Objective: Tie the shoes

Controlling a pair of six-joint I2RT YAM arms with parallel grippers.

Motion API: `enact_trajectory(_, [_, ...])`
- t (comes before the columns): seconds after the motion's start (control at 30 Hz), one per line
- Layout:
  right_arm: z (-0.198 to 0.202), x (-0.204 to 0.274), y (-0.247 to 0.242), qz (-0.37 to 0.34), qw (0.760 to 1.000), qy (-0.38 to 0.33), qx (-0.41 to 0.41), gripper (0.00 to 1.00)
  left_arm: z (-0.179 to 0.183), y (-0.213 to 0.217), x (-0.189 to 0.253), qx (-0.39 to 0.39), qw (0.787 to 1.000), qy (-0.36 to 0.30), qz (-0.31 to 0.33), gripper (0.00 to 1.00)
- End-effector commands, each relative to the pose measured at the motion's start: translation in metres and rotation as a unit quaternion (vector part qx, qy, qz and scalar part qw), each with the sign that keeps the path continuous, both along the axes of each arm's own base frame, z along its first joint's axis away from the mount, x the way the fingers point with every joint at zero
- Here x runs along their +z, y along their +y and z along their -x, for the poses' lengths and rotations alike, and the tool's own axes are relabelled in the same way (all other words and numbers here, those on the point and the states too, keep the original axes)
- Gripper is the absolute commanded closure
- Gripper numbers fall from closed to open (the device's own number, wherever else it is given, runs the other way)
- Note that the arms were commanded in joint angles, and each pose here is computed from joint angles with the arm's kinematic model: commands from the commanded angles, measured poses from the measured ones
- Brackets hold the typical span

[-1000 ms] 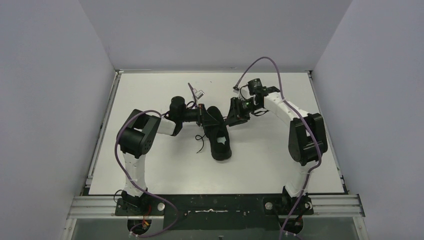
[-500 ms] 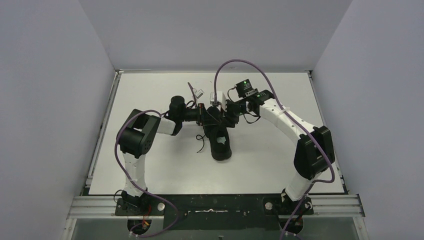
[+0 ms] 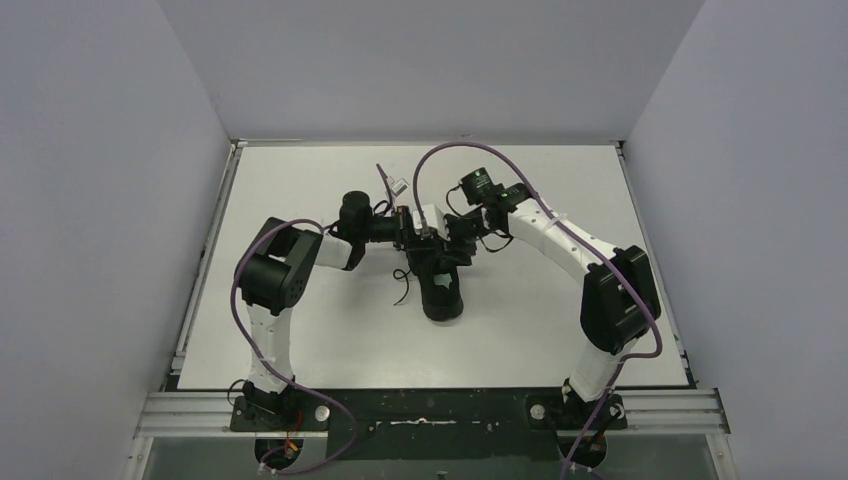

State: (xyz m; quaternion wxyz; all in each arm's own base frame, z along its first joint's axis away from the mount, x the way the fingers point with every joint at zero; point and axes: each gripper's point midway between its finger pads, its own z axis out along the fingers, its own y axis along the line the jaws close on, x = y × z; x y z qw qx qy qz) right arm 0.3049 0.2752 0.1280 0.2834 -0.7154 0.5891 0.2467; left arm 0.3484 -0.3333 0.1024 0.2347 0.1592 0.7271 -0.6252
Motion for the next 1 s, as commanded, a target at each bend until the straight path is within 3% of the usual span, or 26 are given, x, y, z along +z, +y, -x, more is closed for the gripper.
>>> enact_trajectory(0.0, [-0.006,0.02,0.016,-0.029,0.999,-0.034,0.028,0.53,-0.005,-0.005,0.013,-0.013,0.999,-0.027,0.015,1.0])
enact_trajectory(0.67, [-0.012,-0.017,0.021,0.021,0.999,-0.028,0.034,0.57,0.0,-0.005,0.013,-0.021,0.999,-0.021,0.027,1.0])
enact_trajectory(0.8, [-0.003,-0.013,0.016,0.022,0.999,-0.019,0.027,0.69,-0.001,-0.005,0.012,-0.021,0.999,-0.021,0.027,1.0])
enact_trajectory(0.9, [0.011,-0.011,0.011,0.017,1.0,-0.003,0.017,0.9,-0.002,-0.004,0.013,-0.019,0.999,-0.022,0.028,1.0])
enact_trajectory(0.97, [0.019,-0.012,0.007,0.014,1.0,0.009,0.01,0.99,-0.002,-0.004,0.014,-0.02,0.999,-0.023,0.028,1.0])
